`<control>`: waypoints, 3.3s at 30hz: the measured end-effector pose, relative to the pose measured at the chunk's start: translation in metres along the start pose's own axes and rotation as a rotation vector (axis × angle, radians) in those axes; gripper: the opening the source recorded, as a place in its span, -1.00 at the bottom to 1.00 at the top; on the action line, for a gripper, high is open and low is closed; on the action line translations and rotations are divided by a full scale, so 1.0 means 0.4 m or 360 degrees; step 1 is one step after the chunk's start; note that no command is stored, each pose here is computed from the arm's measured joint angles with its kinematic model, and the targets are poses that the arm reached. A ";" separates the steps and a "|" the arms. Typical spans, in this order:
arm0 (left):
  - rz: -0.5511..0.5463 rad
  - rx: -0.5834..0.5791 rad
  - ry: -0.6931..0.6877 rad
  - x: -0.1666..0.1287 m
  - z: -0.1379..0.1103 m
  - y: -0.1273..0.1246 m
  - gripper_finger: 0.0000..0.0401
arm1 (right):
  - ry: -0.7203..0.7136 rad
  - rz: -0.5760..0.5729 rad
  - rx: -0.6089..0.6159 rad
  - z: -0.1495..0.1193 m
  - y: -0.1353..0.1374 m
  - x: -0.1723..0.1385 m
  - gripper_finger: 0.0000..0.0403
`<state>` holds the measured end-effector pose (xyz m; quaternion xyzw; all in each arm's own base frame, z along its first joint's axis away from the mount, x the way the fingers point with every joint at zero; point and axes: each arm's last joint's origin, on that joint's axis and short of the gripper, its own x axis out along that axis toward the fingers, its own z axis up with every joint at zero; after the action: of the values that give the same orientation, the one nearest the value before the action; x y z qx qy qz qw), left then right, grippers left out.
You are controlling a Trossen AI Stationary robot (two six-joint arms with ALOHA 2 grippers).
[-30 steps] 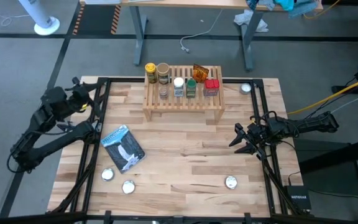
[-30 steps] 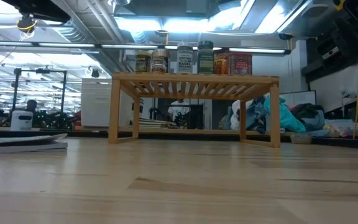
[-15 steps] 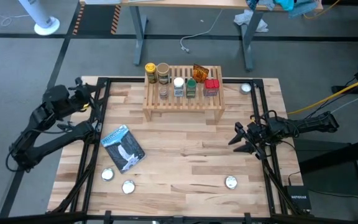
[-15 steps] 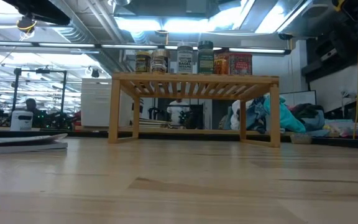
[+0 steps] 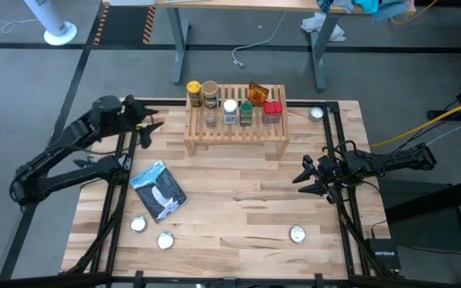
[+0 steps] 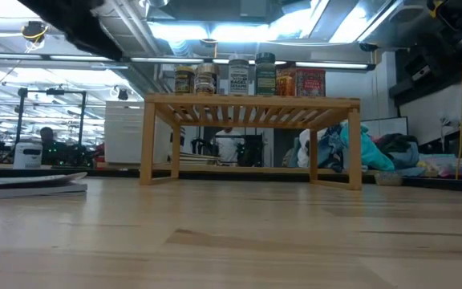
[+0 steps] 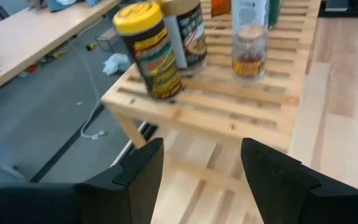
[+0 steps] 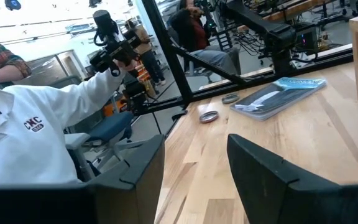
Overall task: Shelf spices
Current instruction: Remove the yellow seasoning bottle from the shelf
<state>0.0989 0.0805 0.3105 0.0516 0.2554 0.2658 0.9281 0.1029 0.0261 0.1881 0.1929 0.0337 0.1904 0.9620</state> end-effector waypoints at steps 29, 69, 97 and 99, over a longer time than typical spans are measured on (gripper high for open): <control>0.0045 -0.0100 0.0026 0.211 0.007 0.106 0.05 | 0.0004 -0.0001 0.0000 -0.001 0.000 0.000 -0.10; -0.0168 -0.0295 -0.0223 0.218 0.003 0.174 0.14 | 0.0004 0.0000 0.0000 -0.001 0.000 0.000 -0.10; -0.0318 -0.0178 -0.0353 0.302 -0.008 0.203 0.74 | 0.0004 0.0001 0.0000 -0.001 0.000 0.000 -0.10; -0.0339 -0.0169 -0.0377 0.312 -0.008 0.206 0.74 | 0.0003 0.0001 -0.0001 0.000 0.000 0.000 -0.10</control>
<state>0.1497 0.2155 0.2710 0.0061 0.1338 0.1712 0.9761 0.1029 0.0261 0.1879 0.1925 0.0346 0.1908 0.9619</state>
